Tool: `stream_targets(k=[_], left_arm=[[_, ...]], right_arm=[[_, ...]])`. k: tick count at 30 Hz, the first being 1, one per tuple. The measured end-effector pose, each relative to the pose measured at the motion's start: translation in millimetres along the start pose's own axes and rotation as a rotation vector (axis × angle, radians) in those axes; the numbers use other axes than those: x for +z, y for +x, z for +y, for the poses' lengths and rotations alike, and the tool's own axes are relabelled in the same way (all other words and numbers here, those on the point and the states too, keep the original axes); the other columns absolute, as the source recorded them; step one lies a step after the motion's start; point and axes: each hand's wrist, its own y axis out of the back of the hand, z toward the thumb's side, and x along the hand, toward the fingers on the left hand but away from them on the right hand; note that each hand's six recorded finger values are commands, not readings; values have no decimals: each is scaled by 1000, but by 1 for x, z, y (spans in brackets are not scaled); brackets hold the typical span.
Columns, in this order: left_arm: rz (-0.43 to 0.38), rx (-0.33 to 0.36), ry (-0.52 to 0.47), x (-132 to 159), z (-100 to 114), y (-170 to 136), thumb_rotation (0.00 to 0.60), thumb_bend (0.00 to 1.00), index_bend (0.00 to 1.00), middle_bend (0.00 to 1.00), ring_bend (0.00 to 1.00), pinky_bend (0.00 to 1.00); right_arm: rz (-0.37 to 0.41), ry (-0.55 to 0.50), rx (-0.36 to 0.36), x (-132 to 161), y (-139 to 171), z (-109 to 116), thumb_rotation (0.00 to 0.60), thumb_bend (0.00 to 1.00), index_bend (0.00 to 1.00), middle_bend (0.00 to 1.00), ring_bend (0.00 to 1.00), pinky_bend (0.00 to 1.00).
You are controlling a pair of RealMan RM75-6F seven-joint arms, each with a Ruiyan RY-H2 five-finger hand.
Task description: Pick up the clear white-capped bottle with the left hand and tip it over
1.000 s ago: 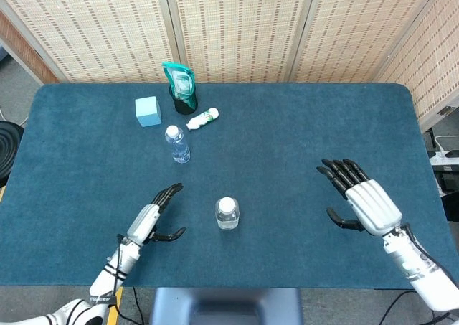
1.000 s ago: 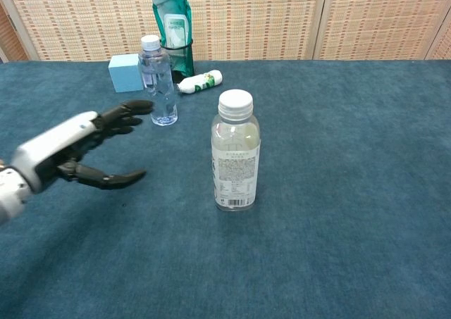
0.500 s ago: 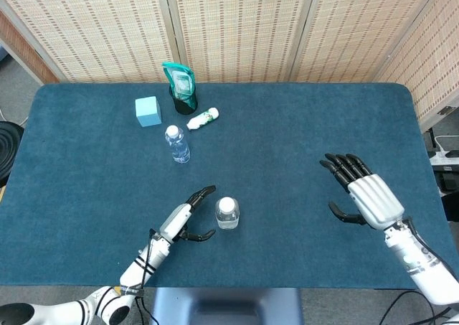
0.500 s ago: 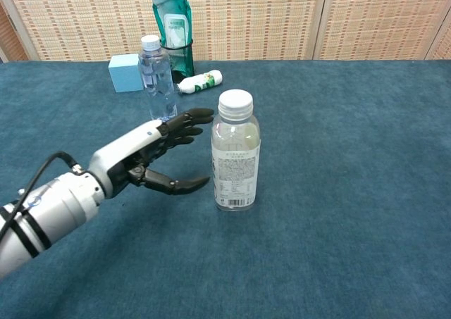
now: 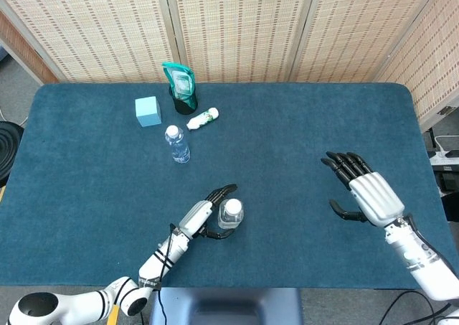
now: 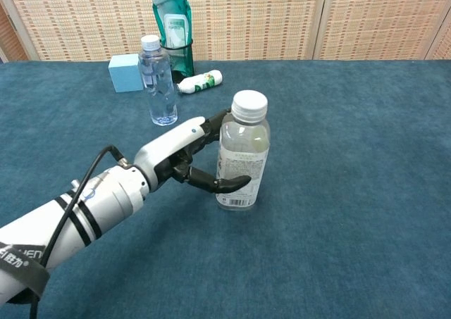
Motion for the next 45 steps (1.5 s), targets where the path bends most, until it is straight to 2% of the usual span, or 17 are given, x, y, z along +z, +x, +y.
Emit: stream_targets(k=[2, 6, 9, 15, 17, 18, 21, 27, 30, 41, 45], left_arm=[[4, -1, 4, 0, -1, 2, 600, 293, 191, 119, 0, 0], [25, 32, -16, -2, 1, 7, 600, 323, 379, 414, 38, 0], [46, 69, -49, -5, 4, 9, 600, 378, 485, 539, 97, 0], [77, 91, -84, -11, 5, 8, 600, 565, 561, 612, 146, 10], [80, 91, -86, -11, 5, 8, 600, 639, 594, 645, 174, 18], [81, 91, -86, -11, 5, 8, 600, 653, 603, 654, 180, 18], [87, 89, -93, -12, 1, 8, 600, 730, 671, 720, 217, 18], [95, 80, -57, -14, -5, 7, 600, 750, 690, 746, 232, 21], [104, 84, -56, -16, -6, 7, 600, 750, 695, 751, 240, 21], [114, 97, -82, -17, -1, 9, 600, 767, 708, 780, 249, 19], [123, 104, -105, -19, -1, 9, 600, 799, 712, 809, 273, 18]], right_arm=[[5, 1, 3, 1, -1, -1, 501, 370, 0, 0, 0, 0], [19, 4, 14, 6, -3, -3, 501, 370, 0, 0, 0, 0], [40, 13, 25, 12, -6, -5, 502, 370, 0, 0, 0, 0], [96, 41, 69, 27, -20, -12, 506, 369, 8, 0, 0, 0], [120, 50, 84, 33, -26, -14, 509, 370, 51, 0, 0, 0], [132, 53, 89, 37, -29, -15, 503, 370, 101, 0, 0, 0], [180, 60, 111, 50, -39, -20, 477, 369, 155, 0, 0, 0], [288, 78, 218, 86, -74, -36, 443, 370, 168, 0, 0, 0], [316, 84, 270, 101, -87, -44, 435, 370, 175, 0, 0, 0], [317, 90, 319, 120, -103, -60, 433, 369, 175, 0, 0, 0], [324, 85, 338, 125, -106, -64, 398, 370, 175, 0, 0, 0]])
